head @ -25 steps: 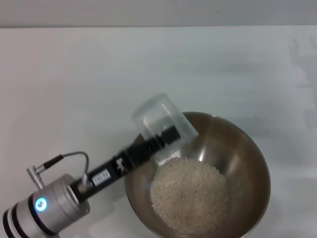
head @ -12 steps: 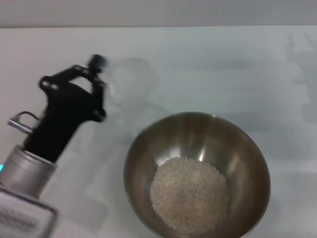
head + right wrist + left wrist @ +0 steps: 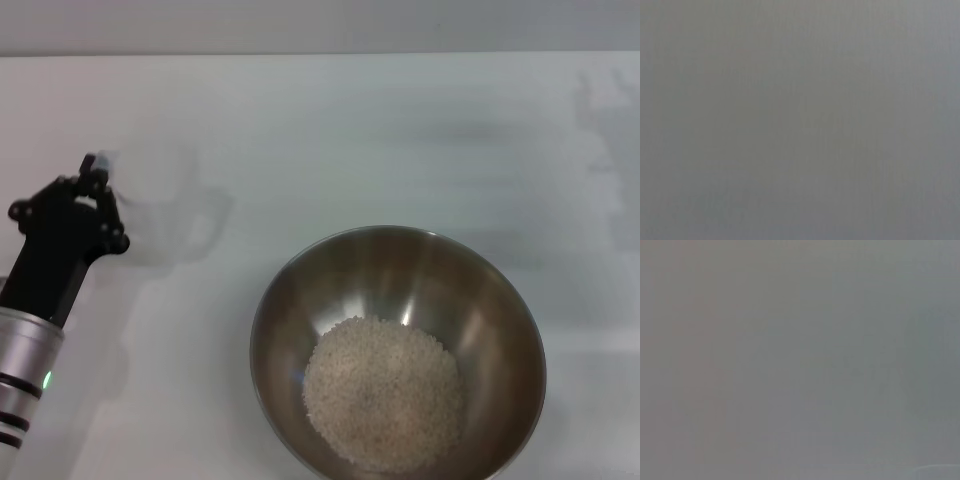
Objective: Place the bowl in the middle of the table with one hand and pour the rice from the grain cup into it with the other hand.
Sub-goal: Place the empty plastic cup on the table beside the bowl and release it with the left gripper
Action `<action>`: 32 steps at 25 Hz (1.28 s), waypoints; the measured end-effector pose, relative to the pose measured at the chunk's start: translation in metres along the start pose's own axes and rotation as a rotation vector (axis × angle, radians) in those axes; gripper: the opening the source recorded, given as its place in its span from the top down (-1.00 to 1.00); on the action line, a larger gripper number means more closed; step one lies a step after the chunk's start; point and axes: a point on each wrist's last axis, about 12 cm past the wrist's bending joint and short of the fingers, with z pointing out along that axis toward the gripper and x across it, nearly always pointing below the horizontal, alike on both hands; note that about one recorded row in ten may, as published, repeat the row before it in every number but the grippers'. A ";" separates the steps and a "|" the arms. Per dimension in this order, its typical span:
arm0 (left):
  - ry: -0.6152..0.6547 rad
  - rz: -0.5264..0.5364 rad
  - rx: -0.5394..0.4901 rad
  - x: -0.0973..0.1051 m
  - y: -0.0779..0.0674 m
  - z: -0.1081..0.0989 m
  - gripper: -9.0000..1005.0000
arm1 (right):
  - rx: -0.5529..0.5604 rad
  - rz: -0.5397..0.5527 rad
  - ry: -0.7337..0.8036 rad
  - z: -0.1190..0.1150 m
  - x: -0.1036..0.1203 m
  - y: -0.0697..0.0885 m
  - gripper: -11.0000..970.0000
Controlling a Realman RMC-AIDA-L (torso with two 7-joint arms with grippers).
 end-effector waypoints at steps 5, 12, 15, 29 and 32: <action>0.088 -0.063 -0.018 0.011 0.002 -0.004 0.77 | -0.009 0.002 -0.008 0.002 -0.001 0.003 0.10; 0.142 -0.064 -0.022 0.017 0.003 -0.004 0.76 | -0.017 0.009 -0.019 0.005 -0.003 0.005 0.10; 0.155 -0.063 -0.022 0.018 0.003 -0.004 0.76 | -0.019 0.010 -0.022 0.005 -0.004 0.006 0.10; 0.176 -0.071 -0.022 0.022 0.006 -0.013 0.73 | -0.020 0.014 -0.032 0.007 -0.006 0.007 0.10; 0.180 -0.074 -0.025 0.023 0.006 -0.017 0.36 | -0.021 0.014 -0.034 0.008 -0.006 0.007 0.10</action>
